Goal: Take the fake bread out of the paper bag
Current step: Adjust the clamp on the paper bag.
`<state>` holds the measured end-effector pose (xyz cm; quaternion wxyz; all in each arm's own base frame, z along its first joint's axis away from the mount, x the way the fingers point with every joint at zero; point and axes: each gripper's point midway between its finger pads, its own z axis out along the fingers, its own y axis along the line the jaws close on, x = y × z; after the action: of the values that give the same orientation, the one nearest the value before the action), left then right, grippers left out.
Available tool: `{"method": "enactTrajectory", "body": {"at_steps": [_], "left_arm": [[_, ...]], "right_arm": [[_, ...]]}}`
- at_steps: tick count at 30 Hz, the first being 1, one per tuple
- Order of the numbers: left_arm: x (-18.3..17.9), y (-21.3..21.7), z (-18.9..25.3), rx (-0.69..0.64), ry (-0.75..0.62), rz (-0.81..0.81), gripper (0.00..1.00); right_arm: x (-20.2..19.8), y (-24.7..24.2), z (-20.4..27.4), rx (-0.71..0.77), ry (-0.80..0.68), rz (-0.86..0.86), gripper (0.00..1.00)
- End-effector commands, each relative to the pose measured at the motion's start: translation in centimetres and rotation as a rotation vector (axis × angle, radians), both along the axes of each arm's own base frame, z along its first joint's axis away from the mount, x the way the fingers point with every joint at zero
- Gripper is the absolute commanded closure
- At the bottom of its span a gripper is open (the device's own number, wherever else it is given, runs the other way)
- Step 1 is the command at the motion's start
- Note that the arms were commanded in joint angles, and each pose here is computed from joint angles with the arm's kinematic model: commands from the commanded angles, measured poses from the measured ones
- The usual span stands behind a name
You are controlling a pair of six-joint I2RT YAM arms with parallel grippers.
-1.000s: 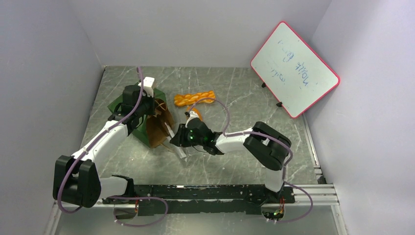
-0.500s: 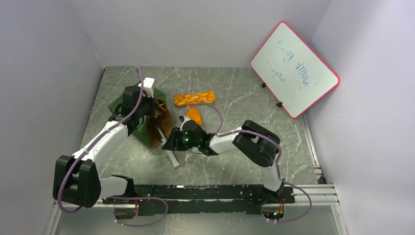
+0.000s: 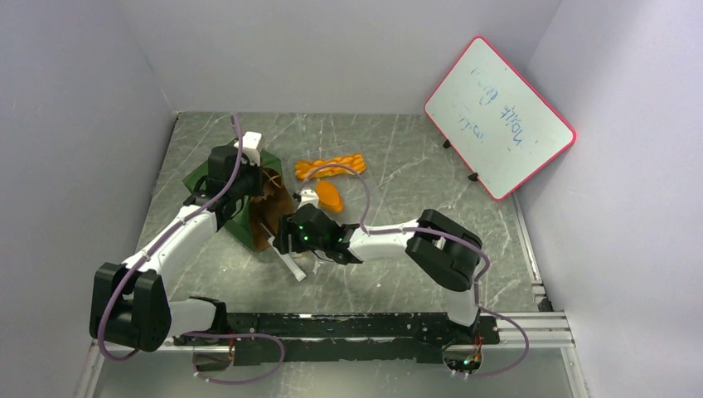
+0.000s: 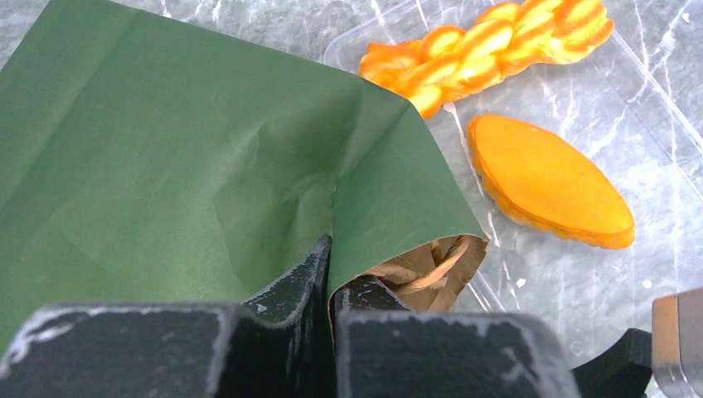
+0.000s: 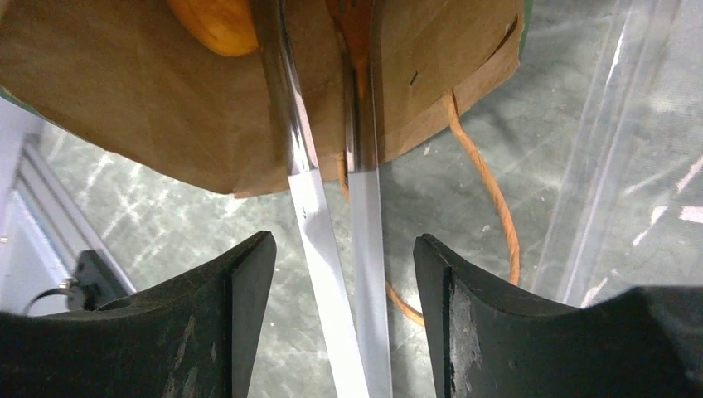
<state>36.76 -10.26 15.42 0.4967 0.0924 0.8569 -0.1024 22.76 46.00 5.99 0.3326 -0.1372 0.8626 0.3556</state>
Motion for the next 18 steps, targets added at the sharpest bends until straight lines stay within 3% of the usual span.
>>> {"method": "enactTrajectory", "body": {"at_steps": [1, 10, 18], "left_arm": [[0.0, -0.3, 0.5, -0.033, -0.018, -0.016, 0.93], [-0.1, -0.4, 0.5, -0.03, -0.016, -0.019, 0.93], [0.0, -0.4, 0.5, -0.033, -0.015, -0.018, 0.93]], "right_arm": [[0.7, -0.7, 0.7, -0.085, -0.097, -0.016, 0.34], [-1.0, 0.0, -0.8, -0.039, -0.06, 0.075, 0.47], [-2.2, 0.9, -1.6, -0.001, -0.028, 0.148, 0.51]]}}
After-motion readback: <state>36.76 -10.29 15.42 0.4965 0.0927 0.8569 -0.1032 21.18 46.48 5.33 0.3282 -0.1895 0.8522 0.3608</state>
